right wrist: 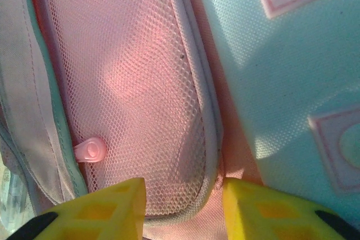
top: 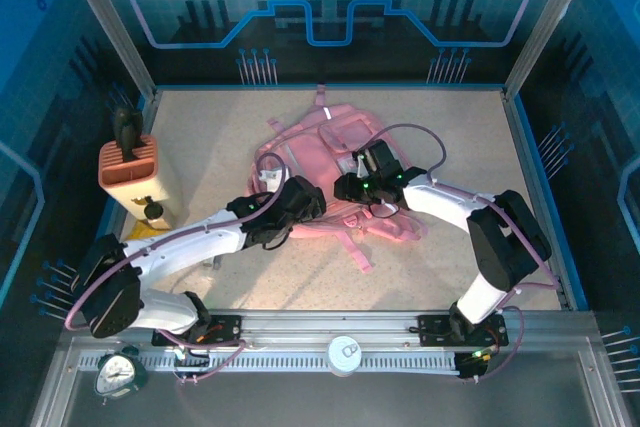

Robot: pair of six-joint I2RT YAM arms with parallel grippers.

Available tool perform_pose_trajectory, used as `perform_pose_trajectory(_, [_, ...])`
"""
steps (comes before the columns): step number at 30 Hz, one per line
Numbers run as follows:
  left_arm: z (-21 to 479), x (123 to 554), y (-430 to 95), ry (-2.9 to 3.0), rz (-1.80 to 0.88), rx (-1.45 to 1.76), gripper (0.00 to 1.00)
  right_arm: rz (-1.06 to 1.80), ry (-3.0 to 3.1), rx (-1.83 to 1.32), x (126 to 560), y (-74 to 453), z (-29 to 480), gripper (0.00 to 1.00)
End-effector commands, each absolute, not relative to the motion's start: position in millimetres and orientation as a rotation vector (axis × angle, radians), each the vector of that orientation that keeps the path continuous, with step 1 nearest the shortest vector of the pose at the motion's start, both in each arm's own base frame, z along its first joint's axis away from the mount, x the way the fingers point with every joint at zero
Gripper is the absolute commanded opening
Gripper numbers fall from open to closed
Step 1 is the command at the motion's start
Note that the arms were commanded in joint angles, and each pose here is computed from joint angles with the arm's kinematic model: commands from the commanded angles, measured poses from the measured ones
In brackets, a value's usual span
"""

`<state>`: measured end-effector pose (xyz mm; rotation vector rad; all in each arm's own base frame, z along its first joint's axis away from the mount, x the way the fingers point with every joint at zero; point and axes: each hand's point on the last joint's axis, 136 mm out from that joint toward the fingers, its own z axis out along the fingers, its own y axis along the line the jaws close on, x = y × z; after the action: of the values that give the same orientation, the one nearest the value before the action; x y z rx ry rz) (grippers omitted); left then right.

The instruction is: Pack the student bag

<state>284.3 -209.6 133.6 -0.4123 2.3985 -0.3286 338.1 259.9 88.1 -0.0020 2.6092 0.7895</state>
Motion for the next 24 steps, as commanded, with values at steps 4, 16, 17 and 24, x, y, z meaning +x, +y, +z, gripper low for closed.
perform_pose_trajectory(4, [130.5, 282.5, -207.0, 2.407, -0.287, -0.404, 0.99, 0.883, 2.566, 0.003, 348.1, 269.8, 98.8, 0.25])
perform_pose_trajectory(16, [146.9, 270.7, -230.4, 2.369, -0.267, -0.289, 0.99, 1.097, 2.389, 0.031, 341.8, 278.5, 161.7, 0.0])
perform_pose_trajectory(17, [146.4, 268.8, -233.3, 2.37, -0.278, -0.296, 0.99, 1.108, 2.38, 0.044, 342.1, 277.4, 165.4, 0.0])
perform_pose_trajectory(24, [140.1, 265.2, -258.8, 2.406, -0.355, -0.358, 0.99, 1.185, 2.302, 0.125, 342.2, 276.0, 185.4, 0.0])
